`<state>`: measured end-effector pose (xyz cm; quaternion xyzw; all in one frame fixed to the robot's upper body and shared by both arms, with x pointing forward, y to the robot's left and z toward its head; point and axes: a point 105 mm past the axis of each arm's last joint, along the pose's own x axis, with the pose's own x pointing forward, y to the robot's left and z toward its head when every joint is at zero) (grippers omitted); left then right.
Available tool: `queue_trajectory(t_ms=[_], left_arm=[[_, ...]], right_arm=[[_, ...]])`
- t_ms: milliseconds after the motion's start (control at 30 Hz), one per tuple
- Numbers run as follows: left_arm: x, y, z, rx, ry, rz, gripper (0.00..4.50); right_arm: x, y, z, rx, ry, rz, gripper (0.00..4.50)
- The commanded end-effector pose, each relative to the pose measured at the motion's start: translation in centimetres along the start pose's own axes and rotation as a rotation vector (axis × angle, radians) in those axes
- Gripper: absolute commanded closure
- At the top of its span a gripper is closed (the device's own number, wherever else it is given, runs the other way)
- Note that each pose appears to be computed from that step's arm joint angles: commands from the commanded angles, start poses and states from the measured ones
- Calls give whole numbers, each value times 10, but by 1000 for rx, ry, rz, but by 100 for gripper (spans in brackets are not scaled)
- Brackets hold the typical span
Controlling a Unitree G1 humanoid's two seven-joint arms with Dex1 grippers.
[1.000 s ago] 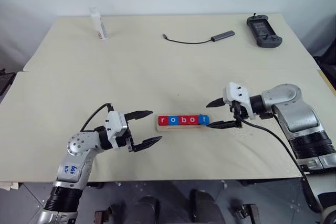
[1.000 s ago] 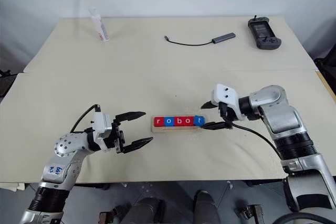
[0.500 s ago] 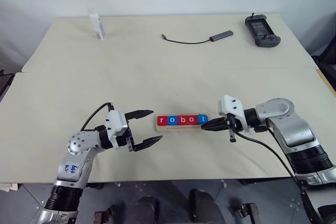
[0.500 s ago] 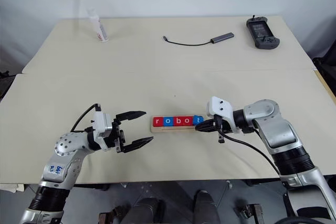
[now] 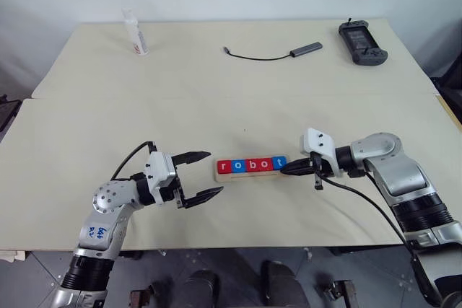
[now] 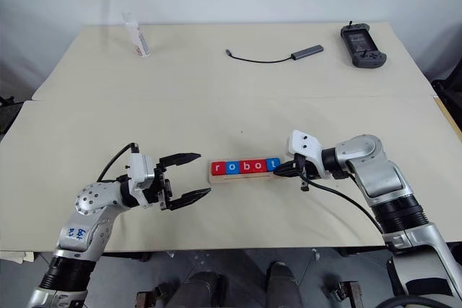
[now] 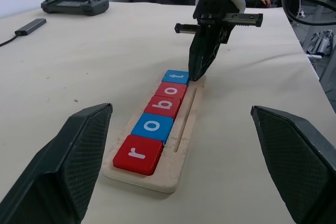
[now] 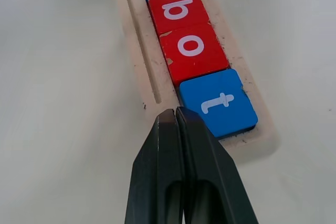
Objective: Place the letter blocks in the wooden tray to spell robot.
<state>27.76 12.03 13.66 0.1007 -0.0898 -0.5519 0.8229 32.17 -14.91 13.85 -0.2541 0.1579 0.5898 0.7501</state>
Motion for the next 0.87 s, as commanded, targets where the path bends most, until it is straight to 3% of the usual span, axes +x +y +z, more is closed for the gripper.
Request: queue_trajectory(t_ms=[33, 233, 467, 867], left_arm=[[-11, 1, 6, 27, 9, 13, 0], [-43, 9, -1, 12, 93, 63, 0], [-55, 25, -8, 28, 167, 129, 0], [-58, 37, -5, 52, 151, 147, 0]], right_arm=[[-30, 5, 21, 10, -130, -40, 407], [-73, 20, -3, -98, -179, -236, 235], [-106, 29, -13, -5, -268, -338, 6], [-99, 29, -11, 5, -306, -374, 6]])
